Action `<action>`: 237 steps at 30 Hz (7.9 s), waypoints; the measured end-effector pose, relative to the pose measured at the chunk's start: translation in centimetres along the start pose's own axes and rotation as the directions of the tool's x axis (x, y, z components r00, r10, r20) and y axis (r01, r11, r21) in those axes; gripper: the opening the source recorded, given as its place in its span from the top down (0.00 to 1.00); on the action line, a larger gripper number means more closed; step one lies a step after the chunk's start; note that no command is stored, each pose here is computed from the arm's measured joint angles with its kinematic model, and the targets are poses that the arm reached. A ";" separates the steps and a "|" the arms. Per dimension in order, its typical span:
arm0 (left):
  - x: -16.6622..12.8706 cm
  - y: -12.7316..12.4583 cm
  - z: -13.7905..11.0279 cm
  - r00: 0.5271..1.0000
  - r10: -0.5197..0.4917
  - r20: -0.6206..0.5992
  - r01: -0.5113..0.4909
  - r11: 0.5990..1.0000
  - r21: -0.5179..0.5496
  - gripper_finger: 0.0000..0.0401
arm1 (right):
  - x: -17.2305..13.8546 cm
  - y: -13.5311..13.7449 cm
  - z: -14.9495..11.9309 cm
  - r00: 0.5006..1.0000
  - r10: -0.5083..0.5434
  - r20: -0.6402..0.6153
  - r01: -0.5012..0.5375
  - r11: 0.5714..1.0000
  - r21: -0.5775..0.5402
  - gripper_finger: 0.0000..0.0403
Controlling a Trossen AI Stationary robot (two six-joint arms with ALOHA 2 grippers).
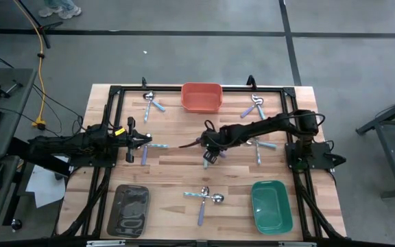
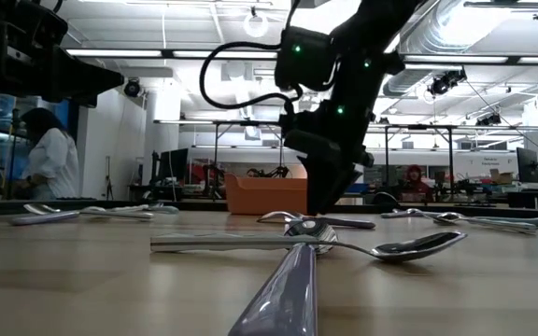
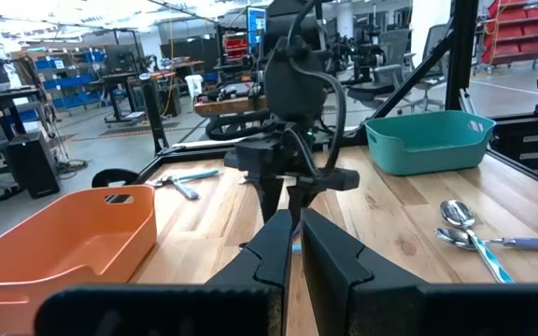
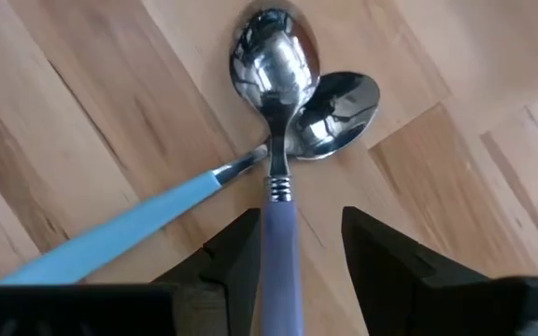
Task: Sort silverware by color (type)
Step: Put the center violet spoon into the green bin, then put the middle left blue and white spoon into the orange bin
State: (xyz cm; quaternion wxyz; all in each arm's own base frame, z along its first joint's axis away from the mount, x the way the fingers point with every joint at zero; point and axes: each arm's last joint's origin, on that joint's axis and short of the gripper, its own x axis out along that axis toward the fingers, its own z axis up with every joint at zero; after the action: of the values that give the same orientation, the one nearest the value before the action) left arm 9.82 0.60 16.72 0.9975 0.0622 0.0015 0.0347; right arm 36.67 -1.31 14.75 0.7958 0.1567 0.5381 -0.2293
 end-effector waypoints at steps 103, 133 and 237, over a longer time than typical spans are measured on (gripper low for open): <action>0.0 0.0 0.0 1.000 0.000 0.000 0.000 1.000 0.000 0.95 | -21.1 14.9 -15.4 0.958 0.117 -0.262 -0.028 0.947 0.320 0.96; 0.0 0.0 0.0 1.000 0.000 0.000 0.000 1.000 0.000 0.95 | -12.7 12.5 -26.9 0.943 -0.038 -0.330 0.205 0.849 0.487 0.96; 1.9 -0.3 -2.0 0.948 -0.049 -0.314 -0.044 0.958 -0.282 0.93 | -0.7 -1.5 -1.5 0.576 0.444 0.687 -0.027 0.850 -0.527 1.00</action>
State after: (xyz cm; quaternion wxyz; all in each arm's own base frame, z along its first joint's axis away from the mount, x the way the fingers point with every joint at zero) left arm 11.72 0.66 14.65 0.9826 -0.0887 0.1572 0.0431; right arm 34.48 -1.72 14.82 0.9859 -0.0814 0.1433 -0.0278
